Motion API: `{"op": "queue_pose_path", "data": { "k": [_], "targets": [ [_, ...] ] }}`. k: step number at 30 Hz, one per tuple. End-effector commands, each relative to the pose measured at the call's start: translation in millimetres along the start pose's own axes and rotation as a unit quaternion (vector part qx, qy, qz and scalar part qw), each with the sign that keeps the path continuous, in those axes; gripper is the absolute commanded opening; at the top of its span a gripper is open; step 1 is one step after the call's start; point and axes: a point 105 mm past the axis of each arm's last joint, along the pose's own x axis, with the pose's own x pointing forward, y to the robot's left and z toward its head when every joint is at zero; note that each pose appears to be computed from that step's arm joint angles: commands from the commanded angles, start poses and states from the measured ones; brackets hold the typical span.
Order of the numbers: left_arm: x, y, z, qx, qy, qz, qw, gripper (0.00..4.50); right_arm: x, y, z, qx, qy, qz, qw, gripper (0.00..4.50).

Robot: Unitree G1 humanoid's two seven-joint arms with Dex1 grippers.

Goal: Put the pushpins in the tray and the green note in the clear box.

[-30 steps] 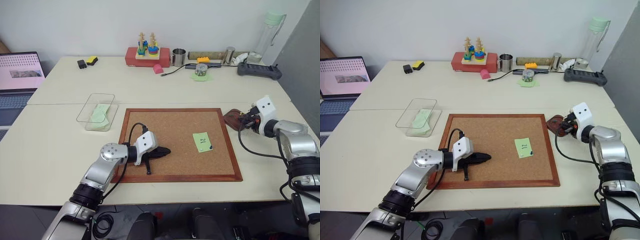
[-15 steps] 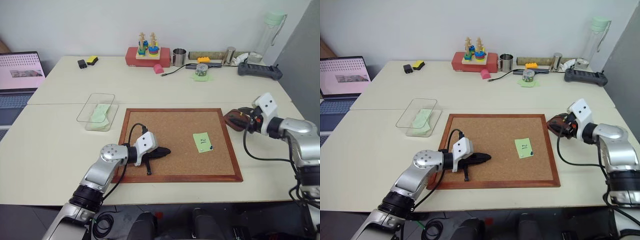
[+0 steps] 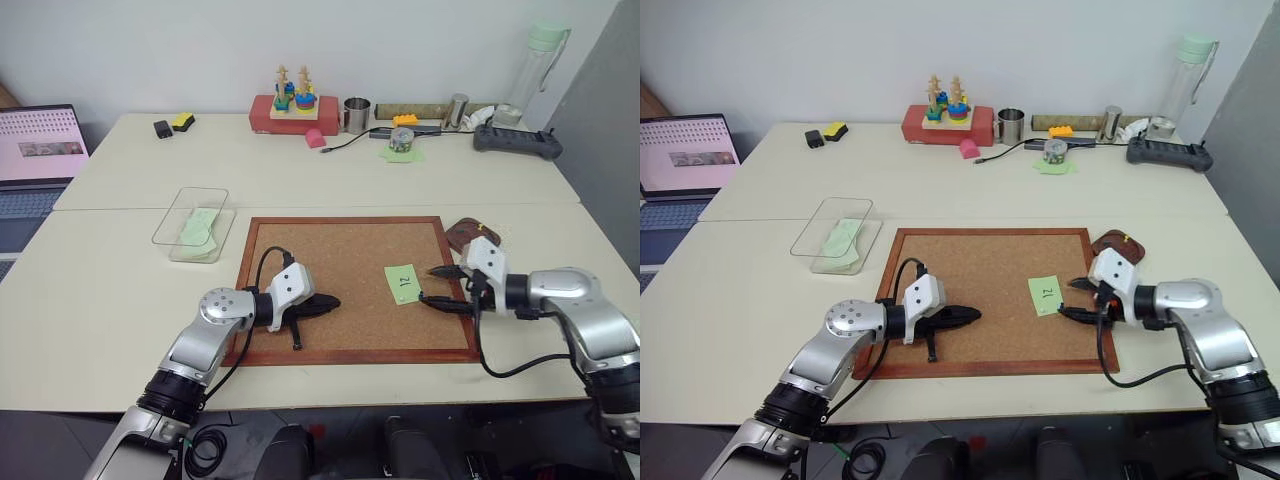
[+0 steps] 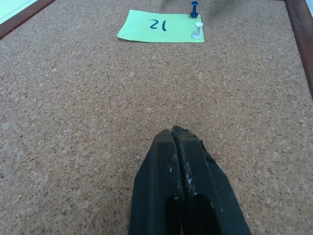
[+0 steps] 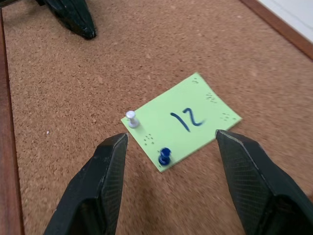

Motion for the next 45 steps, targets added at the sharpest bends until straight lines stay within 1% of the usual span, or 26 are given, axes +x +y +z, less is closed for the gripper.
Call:
{"op": "queue_pose_path", "data": {
  "k": [1,3,6,7,11,13,14,16,18,21,25,29,38,41,43,45],
  "targets": [
    [-6.2,-1.1,-22.3,-0.026,0.039,0.01,0.999,0.0,-0.5,-6.1,3.7,-0.021,-0.007,-0.009,1.0,2.99],
    [-6.4,-1.2,-22.0,-0.029,0.037,0.011,0.999,0.0,1.2,-6.4,1.3,-0.02,-0.007,-0.009,1.0,2.99],
    [-6.5,-1.6,-21.9,-0.03,0.036,0.011,0.999,0.0,3.2,-5.9,-1.2,-0.017,-0.01,-0.008,1.0,2.58],
    [-6.9,-1.7,-21.9,-0.031,0.036,0.011,0.999,0.0,3.7,-5.4,-1.4,-0.016,-0.011,-0.008,1.0,2.33],
    [-7.9,-2.0,-21.8,-0.031,0.036,0.011,0.999,0.0,4.9,-2.9,-1.4,-0.011,-0.018,-0.003,1.0,1.55],
    [-8.1,-2.0,-21.8,-0.031,0.036,0.012,0.999,0.0,5.2,-2.1,-1.8,-0.008,-0.019,-0.001,1.0,1.05],
    [-8.2,-1.9,-21.8,-0.031,0.036,0.012,0.999,0.0,5.2,-1.7,-2.3,-0.005,-0.019,0.0,1.0,0.92],
    [-8.6,-2.0,-22.0,-0.031,0.037,0.012,0.999,0.0,5.0,0.1,-3.6,-0.004,-0.017,0.004,1.0,0.41],
    [-9.0,-1.7,-22.1,-0.03,0.037,0.012,0.999,0.0,4.8,1.6,-4.0,-0.002,-0.016,0.009,1.0,0.07],
    [-9.3,-0.9,-22.6,-0.03,0.039,0.013,0.999,0.0,4.5,4.2,-3.3,0.0,-0.017,0.018,1.0,0.07],
    [-10.3,-0.5,-24.8,-0.029,0.043,0.015,0.999,0.0,1.0,3.2,13.8,-0.005,-0.046,0.019,0.999,0.07],
    [-9.4,1.1,-23.9,-0.028,0.038,0.024,0.999,0.0,-5.3,-0.1,26.3,-0.026,-0.061,0.011,0.998,0.07],
    [-7.6,0.5,-24.4,-0.027,0.038,0.022,0.999,0.0,-20.3,-8.1,46.1,-0.021,-0.088,-0.01,0.996,0.07],
    [-6.9,-0.2,-24.6,-0.027,0.038,0.021,0.999,0.0,-27.4,-24.4,50.4,0.002,-0.1,-0.052,0.994,0.07],
    [-6.7,-0.9,-25.2,-0.026,0.039,0.019,0.999,0.0,-35.3,-56.4,43.5,0.02,-0.085,-0.147,0.985,0.07],
    [-6.6,-1.4,-25.8,-0.026,0.04,0.018,0.999,0.0,-42.1,-76.9,36.1,0.02,-0.067,-0.213,0.975,0.07]
  ]
}}
